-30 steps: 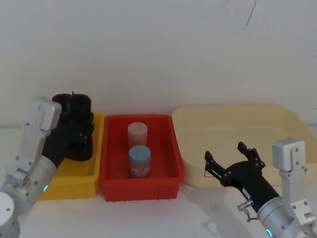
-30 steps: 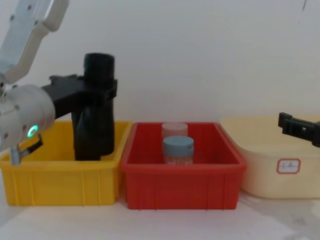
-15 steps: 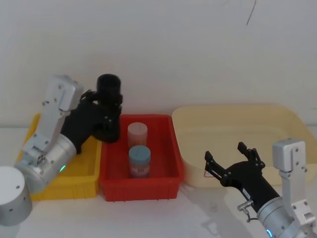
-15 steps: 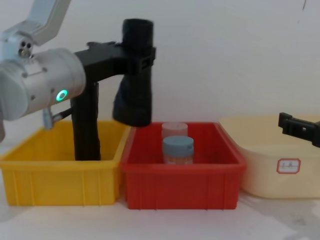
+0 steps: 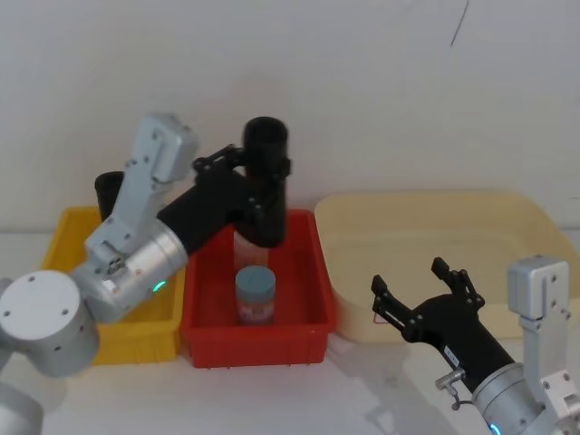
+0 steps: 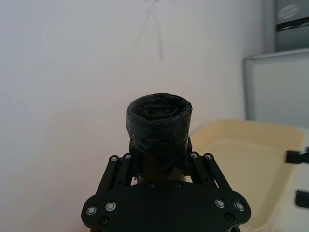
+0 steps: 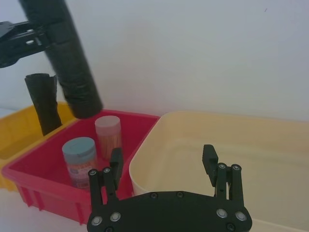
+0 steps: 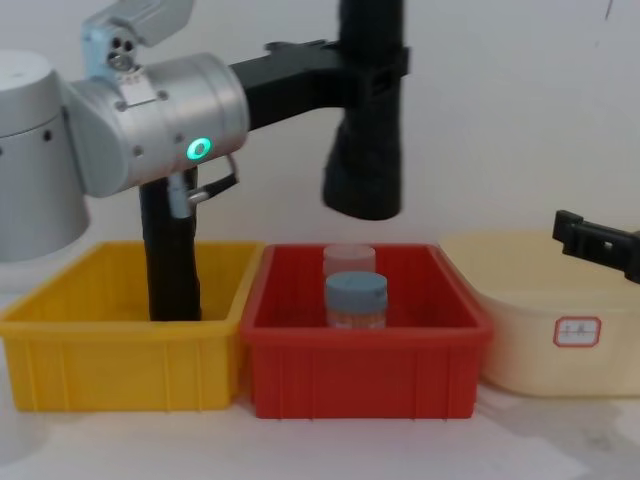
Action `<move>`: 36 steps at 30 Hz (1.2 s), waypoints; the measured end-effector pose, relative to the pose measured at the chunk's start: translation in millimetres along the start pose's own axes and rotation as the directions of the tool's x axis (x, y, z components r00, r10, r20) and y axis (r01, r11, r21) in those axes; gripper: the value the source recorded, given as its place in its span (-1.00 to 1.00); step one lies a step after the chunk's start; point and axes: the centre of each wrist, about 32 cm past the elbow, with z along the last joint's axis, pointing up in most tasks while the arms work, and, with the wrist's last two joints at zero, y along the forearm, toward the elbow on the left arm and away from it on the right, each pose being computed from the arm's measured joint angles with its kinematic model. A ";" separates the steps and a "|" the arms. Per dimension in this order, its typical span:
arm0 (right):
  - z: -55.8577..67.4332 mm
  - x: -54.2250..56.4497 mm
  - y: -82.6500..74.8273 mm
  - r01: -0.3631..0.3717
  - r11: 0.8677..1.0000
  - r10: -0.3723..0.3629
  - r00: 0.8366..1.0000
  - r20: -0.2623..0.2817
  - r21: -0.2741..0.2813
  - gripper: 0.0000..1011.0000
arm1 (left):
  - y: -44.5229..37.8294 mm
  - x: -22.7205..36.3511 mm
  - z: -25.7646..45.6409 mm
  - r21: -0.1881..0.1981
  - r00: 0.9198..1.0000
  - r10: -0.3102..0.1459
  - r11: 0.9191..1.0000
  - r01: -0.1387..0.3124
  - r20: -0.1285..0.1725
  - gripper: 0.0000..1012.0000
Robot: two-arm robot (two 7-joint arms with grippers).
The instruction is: Pick up the garbage bag with the one hand and transfer it to the other hand.
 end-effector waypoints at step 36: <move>0.9 4.0 5.5 0.013 1.000 -0.013 0.999 -0.029 -0.012 0.98 | -56.6 -32.9 -15.3 -0.165 0.946 -0.274 0.955 0.246 -0.171 -0.08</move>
